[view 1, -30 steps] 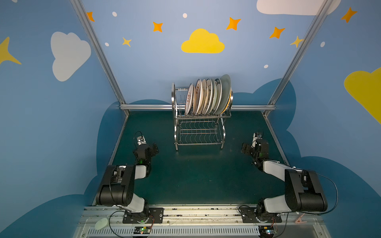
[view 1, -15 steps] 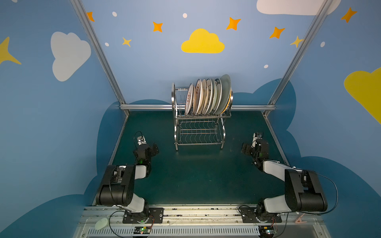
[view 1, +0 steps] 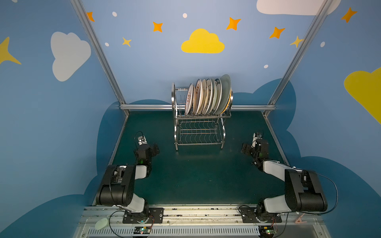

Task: Load plates into a dish rack
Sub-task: Reset both arms

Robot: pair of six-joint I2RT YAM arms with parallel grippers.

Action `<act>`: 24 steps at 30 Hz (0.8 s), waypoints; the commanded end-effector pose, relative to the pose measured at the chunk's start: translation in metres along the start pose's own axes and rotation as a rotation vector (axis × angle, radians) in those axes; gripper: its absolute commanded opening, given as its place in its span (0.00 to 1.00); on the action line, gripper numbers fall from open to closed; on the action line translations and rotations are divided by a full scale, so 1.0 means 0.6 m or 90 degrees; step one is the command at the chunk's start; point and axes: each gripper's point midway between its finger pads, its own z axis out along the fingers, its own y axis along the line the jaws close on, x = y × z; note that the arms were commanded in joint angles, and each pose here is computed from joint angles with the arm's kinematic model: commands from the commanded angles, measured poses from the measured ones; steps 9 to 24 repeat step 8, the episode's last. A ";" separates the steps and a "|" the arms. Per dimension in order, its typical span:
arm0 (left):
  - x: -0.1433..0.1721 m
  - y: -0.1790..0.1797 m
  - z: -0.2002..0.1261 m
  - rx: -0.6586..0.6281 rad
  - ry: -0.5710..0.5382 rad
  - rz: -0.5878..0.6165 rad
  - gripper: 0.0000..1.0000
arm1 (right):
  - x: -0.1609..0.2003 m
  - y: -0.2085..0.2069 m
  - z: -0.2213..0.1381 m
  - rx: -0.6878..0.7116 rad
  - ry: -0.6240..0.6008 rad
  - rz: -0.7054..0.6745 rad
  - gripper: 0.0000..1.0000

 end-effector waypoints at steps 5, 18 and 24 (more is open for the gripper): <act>-0.011 -0.002 0.003 -0.004 -0.006 0.010 1.00 | -0.005 -0.002 0.002 0.005 -0.001 -0.004 0.96; -0.011 -0.002 0.002 -0.004 -0.007 0.009 1.00 | -0.006 -0.002 0.002 0.005 -0.002 -0.003 0.96; -0.011 -0.002 0.002 -0.004 -0.007 0.009 1.00 | -0.006 -0.002 0.002 0.005 -0.002 -0.003 0.96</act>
